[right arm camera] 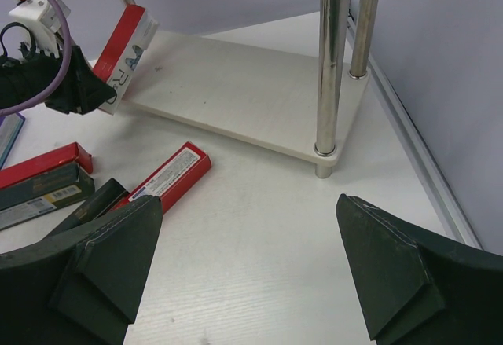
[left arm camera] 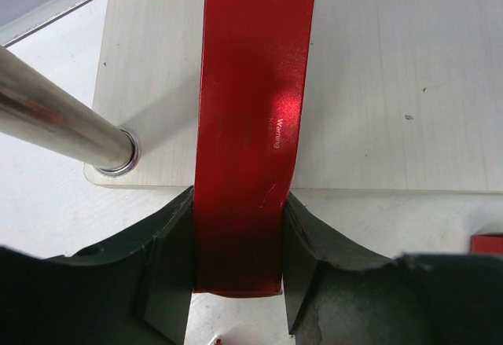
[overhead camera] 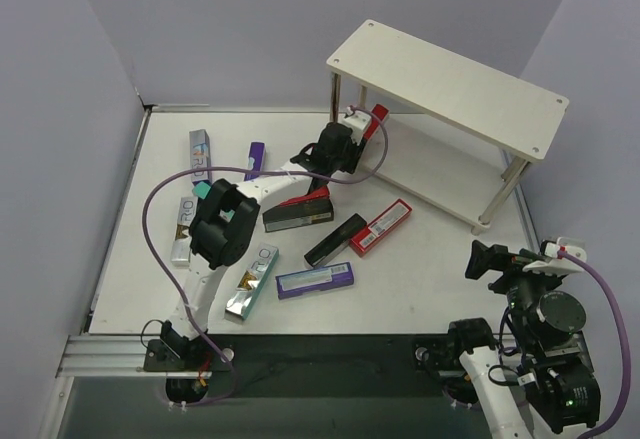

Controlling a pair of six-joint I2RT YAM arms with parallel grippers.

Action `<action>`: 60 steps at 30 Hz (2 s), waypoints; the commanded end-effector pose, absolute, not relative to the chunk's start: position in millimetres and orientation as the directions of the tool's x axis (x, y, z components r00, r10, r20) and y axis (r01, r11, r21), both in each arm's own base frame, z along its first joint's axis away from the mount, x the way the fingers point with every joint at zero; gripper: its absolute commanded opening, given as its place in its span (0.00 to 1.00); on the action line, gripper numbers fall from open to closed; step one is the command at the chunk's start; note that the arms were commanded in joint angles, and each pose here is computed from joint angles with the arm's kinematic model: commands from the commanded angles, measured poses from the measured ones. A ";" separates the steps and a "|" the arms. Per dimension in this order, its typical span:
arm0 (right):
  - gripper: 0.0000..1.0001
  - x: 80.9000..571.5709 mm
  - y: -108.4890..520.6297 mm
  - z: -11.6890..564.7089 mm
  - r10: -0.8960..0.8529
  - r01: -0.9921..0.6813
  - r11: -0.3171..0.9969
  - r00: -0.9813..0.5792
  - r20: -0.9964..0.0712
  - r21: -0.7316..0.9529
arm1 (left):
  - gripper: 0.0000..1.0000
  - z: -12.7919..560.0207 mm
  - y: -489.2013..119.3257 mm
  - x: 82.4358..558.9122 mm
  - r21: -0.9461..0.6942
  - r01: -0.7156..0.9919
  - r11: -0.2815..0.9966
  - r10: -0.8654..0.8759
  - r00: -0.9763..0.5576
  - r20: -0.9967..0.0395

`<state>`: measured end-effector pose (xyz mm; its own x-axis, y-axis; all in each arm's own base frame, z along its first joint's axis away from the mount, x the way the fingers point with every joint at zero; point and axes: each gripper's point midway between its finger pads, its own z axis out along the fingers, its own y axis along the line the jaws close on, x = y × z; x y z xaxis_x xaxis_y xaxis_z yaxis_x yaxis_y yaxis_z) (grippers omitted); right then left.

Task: Place and organize the toothpastes onto the shelf
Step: Place the toothpaste on the shelf.

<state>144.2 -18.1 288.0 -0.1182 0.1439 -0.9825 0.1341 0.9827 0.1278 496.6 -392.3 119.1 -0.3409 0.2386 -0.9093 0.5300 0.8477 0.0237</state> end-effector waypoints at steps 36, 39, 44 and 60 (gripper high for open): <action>1.00 135.0 -24.6 299.2 0.118 0.147 0.984 -0.087 -0.989 0.104 | 0.68 154.9 -392.9 497.3 -0.102 0.497 0.862 0.014 -0.224 -0.974; 1.00 134.7 -25.5 298.9 0.116 0.151 0.983 -0.089 -0.989 0.101 | 0.62 151.9 -394.1 500.1 -0.092 0.496 0.863 0.024 -0.223 -0.975; 1.00 136.1 -25.7 299.8 0.110 0.153 0.984 -0.094 -0.989 0.095 | 0.55 151.2 -391.7 504.3 -0.090 0.489 0.868 0.022 -0.220 -0.975; 1.00 139.4 -26.8 298.5 0.098 0.161 0.984 -0.113 -0.989 0.079 | 0.42 162.6 -366.2 542.7 -0.074 0.431 0.899 -0.002 -0.165 -0.986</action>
